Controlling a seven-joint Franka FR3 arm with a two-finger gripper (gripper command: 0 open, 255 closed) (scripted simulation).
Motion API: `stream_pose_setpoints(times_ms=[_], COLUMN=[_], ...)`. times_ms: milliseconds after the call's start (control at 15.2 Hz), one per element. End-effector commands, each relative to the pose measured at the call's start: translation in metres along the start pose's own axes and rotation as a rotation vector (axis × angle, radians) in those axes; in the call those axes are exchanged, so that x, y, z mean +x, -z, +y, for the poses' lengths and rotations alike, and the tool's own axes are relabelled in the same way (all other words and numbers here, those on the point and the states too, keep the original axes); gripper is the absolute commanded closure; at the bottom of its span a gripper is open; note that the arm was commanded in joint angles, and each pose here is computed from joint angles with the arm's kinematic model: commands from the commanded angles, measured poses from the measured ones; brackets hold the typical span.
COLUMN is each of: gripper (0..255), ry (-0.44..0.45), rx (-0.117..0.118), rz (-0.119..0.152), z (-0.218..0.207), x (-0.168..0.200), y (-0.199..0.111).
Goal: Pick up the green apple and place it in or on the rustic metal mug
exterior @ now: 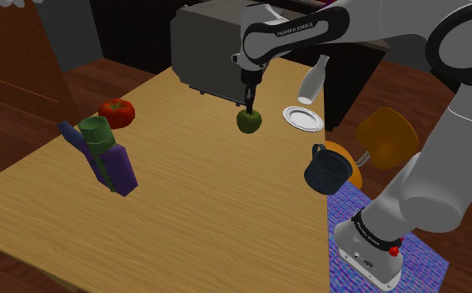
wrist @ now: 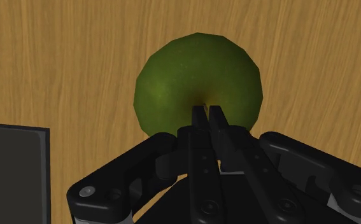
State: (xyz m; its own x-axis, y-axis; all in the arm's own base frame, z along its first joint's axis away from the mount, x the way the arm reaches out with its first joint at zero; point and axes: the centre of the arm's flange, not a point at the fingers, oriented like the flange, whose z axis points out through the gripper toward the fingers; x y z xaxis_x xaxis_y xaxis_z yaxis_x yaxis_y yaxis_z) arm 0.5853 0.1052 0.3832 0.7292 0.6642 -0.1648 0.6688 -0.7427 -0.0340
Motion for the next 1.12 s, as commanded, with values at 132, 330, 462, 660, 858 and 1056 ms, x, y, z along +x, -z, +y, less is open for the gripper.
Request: stream_pose_setpoints(times_ms=[132, 330, 462, 660, 858, 1056], gripper=[255, 255, 255, 255, 255, 255], ry=[0.0, 0.0, 0.0, 0.0, 0.0, 0.0], rx=[0.0, 0.0, 0.0, 0.0, 0.0, 0.0], rz=[0.0, 0.0, 0.0, 0.0, 0.0, 0.0], z=[0.0, 0.0, -0.001, -0.001, -0.002, -0.002], x=[0.0, -0.001, -0.003, -0.005, -0.008, -0.01], y=[0.0, 0.005, 0.016, 0.031, 0.047, 0.062])
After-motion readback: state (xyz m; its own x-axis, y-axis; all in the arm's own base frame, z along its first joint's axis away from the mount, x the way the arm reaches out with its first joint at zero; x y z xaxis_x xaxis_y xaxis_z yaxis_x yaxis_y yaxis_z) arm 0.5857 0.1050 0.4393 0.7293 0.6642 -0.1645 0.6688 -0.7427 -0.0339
